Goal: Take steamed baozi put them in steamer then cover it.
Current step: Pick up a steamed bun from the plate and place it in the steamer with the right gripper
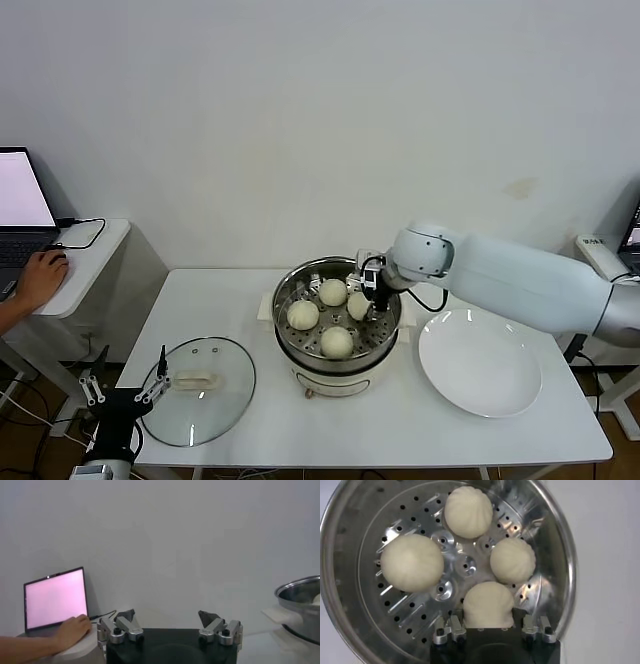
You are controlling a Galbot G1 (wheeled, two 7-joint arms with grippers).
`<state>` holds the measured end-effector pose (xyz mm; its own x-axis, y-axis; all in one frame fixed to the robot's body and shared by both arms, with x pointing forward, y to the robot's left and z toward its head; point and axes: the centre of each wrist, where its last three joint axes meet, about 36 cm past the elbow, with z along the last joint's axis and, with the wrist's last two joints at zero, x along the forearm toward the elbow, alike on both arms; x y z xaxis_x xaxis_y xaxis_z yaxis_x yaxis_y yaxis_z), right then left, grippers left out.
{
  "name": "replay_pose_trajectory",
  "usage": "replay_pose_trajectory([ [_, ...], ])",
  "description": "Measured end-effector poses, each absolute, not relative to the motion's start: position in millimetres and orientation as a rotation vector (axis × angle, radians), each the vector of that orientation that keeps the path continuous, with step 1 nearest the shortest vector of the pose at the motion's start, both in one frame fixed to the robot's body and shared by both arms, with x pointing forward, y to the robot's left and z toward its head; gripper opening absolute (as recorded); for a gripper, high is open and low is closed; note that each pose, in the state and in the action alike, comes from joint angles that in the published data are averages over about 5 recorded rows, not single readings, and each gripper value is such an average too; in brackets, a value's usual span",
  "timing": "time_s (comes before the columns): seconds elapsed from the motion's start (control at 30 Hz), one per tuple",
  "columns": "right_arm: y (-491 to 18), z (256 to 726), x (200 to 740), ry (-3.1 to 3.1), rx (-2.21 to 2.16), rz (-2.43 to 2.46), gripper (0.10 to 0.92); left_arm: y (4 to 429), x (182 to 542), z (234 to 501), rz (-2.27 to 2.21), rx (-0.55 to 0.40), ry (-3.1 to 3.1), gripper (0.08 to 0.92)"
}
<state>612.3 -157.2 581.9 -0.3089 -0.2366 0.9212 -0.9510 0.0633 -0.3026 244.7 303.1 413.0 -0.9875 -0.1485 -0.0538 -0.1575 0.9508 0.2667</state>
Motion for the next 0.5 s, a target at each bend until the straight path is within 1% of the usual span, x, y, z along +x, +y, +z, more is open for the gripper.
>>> replay_pose_trajectory([
  [0.23,-160.5,592.6,609.1,-1.658,1.214,1.284,0.783,301.1,244.8,415.0,0.418,-0.237,3.066,0.823],
  [0.3,-162.0,598.9,606.9,-1.668,1.221,1.282,0.811,300.9,245.0,415.8,0.418,-0.236,3.064,0.823],
  [0.5,-175.8,618.5,593.4,-1.742,1.235,1.269,0.822,299.3,247.0,417.9,0.412,-0.23,3.057,0.823],
])
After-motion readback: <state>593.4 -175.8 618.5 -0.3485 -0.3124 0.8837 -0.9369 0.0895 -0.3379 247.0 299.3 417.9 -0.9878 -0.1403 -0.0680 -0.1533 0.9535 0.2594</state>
